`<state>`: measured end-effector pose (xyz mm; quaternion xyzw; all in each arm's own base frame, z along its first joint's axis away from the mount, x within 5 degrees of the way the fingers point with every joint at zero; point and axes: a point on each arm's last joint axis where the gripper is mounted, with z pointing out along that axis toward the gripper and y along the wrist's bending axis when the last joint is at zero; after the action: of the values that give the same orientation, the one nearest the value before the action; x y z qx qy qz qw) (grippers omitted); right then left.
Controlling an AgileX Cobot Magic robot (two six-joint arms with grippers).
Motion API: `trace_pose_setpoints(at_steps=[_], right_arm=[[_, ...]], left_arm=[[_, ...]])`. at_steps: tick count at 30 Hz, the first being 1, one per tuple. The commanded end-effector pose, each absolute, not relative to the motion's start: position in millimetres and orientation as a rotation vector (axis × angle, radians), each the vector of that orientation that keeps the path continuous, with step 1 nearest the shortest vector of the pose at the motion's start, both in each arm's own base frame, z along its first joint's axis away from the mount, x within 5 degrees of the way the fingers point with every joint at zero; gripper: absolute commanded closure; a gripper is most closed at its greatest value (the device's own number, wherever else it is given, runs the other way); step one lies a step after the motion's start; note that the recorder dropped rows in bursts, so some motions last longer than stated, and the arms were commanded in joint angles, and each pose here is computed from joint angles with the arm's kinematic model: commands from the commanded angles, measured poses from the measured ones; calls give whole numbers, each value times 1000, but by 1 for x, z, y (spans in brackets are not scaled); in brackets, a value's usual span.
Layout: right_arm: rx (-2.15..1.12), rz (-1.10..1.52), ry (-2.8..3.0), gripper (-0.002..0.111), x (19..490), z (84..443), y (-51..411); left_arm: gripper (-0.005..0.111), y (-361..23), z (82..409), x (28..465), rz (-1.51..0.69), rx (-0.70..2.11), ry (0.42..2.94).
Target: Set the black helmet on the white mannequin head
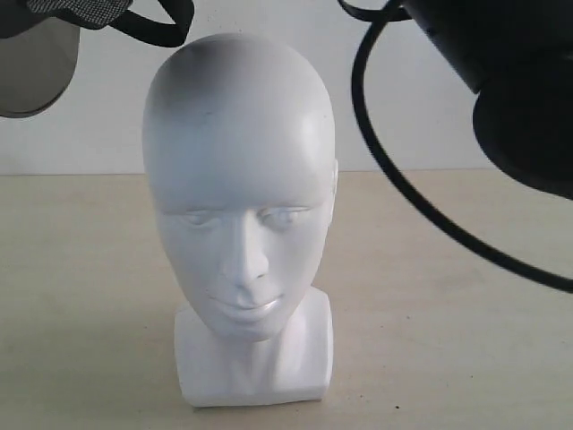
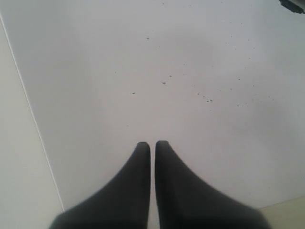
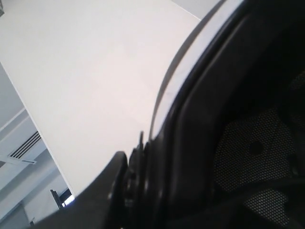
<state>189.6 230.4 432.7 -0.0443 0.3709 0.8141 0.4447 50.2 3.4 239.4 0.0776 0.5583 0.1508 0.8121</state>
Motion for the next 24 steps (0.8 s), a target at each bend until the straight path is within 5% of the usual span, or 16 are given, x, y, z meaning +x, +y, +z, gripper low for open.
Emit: trace_pose_setpoints(at_steps=[1,24], right_arm=[[-138,2049,782,109,188,441,229],[-115,2066,879,109,196,418,237]], left_arm=[[102,3,239,50,320,163,1188],[102,3,239,50,320,163,1188]])
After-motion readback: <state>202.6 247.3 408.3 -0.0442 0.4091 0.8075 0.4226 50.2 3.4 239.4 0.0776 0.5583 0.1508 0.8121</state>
